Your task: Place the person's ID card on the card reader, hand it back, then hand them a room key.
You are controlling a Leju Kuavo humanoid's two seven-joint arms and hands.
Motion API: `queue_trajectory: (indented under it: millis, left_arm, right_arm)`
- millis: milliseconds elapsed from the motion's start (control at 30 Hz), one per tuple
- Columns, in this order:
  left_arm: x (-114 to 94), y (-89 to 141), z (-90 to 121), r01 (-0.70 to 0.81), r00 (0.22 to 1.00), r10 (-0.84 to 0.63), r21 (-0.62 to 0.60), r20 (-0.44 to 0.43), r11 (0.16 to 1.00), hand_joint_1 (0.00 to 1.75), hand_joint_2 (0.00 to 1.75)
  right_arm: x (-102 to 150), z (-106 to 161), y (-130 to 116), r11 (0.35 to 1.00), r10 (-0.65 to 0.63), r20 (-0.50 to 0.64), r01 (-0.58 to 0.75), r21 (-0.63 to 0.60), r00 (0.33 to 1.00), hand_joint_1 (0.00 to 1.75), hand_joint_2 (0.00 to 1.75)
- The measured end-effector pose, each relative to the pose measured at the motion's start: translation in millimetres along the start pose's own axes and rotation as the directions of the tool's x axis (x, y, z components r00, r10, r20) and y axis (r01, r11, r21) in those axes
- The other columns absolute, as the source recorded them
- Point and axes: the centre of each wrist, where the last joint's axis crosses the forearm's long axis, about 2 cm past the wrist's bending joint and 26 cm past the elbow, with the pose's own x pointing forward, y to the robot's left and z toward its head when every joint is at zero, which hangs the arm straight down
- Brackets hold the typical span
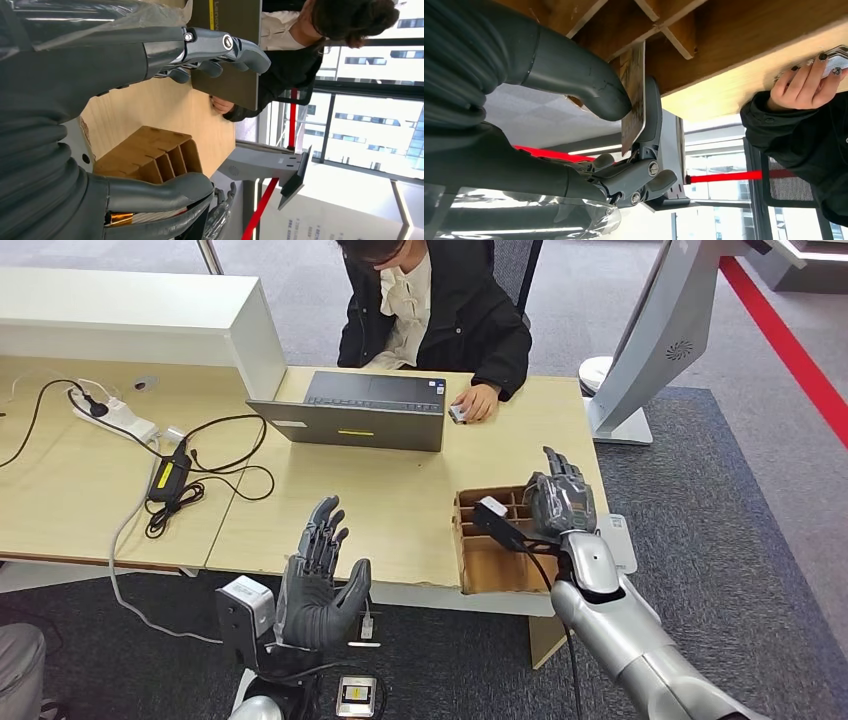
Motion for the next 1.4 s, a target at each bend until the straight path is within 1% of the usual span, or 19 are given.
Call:
queue_trajectory:
  millis: [133, 267, 567, 700, 833, 1100, 1233, 1400]
  left_arm:
    - [-0.2, 0.2, -0.3, -0.003, 1.000, 0.003, 0.000, 0.002, 1.000, 0.00, 1.75]
    - [-0.8, 0.5, -1.7, -0.005, 1.000, 0.005, -0.002, 0.008, 1.000, 0.00, 1.75]
    - [-1.8, -2.1, -3.1, -0.013, 1.000, 0.013, 0.002, 0.024, 1.000, 0.00, 1.75]
    - [-2.1, -2.5, -4.0, -0.016, 1.000, 0.016, 0.004, 0.025, 1.000, 0.00, 1.75]
    - [-2.9, -3.0, -4.3, -0.017, 1.000, 0.017, 0.004, 0.022, 1.000, 0.00, 1.75]
    - [-3.9, -3.9, -8.3, -0.029, 0.999, 0.029, -0.015, 0.028, 0.999, 0.00, 1.75]
    - [-3.5, -4.9, -11.5, -0.036, 0.999, 0.036, -0.026, 0.033, 0.999, 0.00, 1.75]
    - [-3.1, -5.9, -15.0, -0.040, 0.998, 0.041, -0.036, 0.038, 0.999, 0.00, 1.75]
  right_arm:
    - [3.3, -0.1, -3.0, 1.000, -0.002, 0.016, 0.002, -0.029, 1.000, 1.75, 1.75]
    - [8.8, -5.1, -13.1, 0.997, 0.003, 0.039, 0.000, -0.074, 0.999, 1.75, 1.75]
    - [26.2, -34.2, -61.5, 0.972, 0.011, 0.096, 0.012, -0.234, 0.995, 1.75, 1.75]
    - [33.7, -44.2, -81.9, 0.959, 0.021, 0.116, 0.013, -0.282, 0.993, 1.75, 1.75]
    - [39.2, -50.6, -95.8, 0.949, 0.021, 0.132, 0.022, -0.315, 0.991, 1.75, 1.75]
    - [44.2, -58.5, -107.2, 0.949, 0.041, 0.158, 0.011, -0.316, 0.987, 1.75, 1.75]
    - [50.5, -70.2, -116.7, 0.950, 0.056, 0.178, 0.002, -0.313, 0.983, 1.75, 1.75]
    - [63.5, -90.0, -125.3, 0.962, 0.027, 0.193, 0.027, -0.272, 0.981, 1.75, 1.75]
